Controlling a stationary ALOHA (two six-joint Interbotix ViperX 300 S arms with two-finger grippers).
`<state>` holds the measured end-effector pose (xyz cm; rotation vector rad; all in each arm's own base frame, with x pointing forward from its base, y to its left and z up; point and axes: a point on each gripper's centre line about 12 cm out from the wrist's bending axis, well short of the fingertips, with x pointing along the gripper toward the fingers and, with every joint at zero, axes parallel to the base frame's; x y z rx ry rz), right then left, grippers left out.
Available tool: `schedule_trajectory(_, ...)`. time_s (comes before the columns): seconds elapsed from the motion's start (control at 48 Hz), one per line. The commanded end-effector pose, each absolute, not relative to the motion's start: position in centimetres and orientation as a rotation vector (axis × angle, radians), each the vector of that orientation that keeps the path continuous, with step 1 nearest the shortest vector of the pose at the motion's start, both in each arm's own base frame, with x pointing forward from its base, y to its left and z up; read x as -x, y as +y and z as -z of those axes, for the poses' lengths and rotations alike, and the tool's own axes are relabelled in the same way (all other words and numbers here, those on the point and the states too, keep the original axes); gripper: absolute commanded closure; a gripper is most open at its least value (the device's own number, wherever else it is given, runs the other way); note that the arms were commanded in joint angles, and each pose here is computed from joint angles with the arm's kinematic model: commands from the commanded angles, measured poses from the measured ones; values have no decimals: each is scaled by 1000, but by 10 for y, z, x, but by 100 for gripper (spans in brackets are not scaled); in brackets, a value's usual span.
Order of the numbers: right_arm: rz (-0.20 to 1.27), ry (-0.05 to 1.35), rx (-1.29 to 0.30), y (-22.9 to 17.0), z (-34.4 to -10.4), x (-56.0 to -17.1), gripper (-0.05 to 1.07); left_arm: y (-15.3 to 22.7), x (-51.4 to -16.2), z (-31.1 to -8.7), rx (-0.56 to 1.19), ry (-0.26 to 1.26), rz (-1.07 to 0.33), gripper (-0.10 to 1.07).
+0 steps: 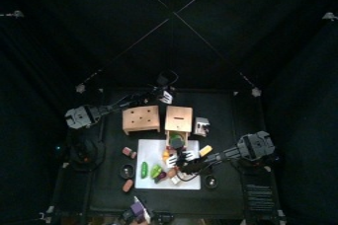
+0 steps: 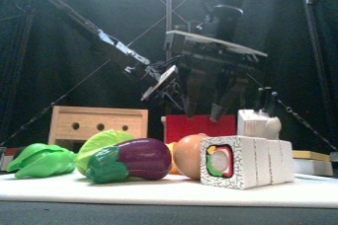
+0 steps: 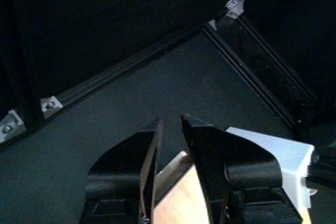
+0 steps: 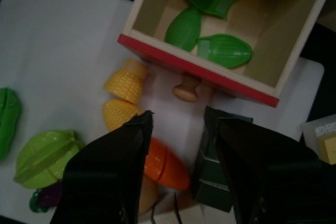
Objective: Grab corn bottom
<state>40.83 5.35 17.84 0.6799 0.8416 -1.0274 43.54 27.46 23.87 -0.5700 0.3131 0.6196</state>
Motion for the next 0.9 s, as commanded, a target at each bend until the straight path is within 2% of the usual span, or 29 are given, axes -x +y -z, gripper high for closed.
schedule_trajectory(0.0, 987, 784, -717, 59, -212, -407, 20, 271, -428, -279, 516, 237, -606, 30)
schedule_trajectory(0.125, 971, 777, -694, 63, -222, -400, 20, 262, -416, -287, 447, 250, -596, 30)
schedule_trajectory(0.229, 967, 766, -687, 63, -232, -391, 20, 250, -401, -285, 342, 301, -581, 30)
schedule_trajectory(0.375, 947, 750, -694, 64, -242, -375, 20, 200, -392, -284, 148, 375, -474, 30)
schedule_trajectory(0.521, 940, 754, -698, 63, -245, -360, 20, 151, -380, -286, 56, 380, -371, 29)
schedule_trajectory(0.688, 944, 760, -692, 59, -244, -347, 20, 99, -358, -275, 30, 404, -260, 28)
schedule_trajectory(0.875, 935, 753, -688, 57, -247, -338, 20, 53, -327, -242, -4, 485, -146, 28)
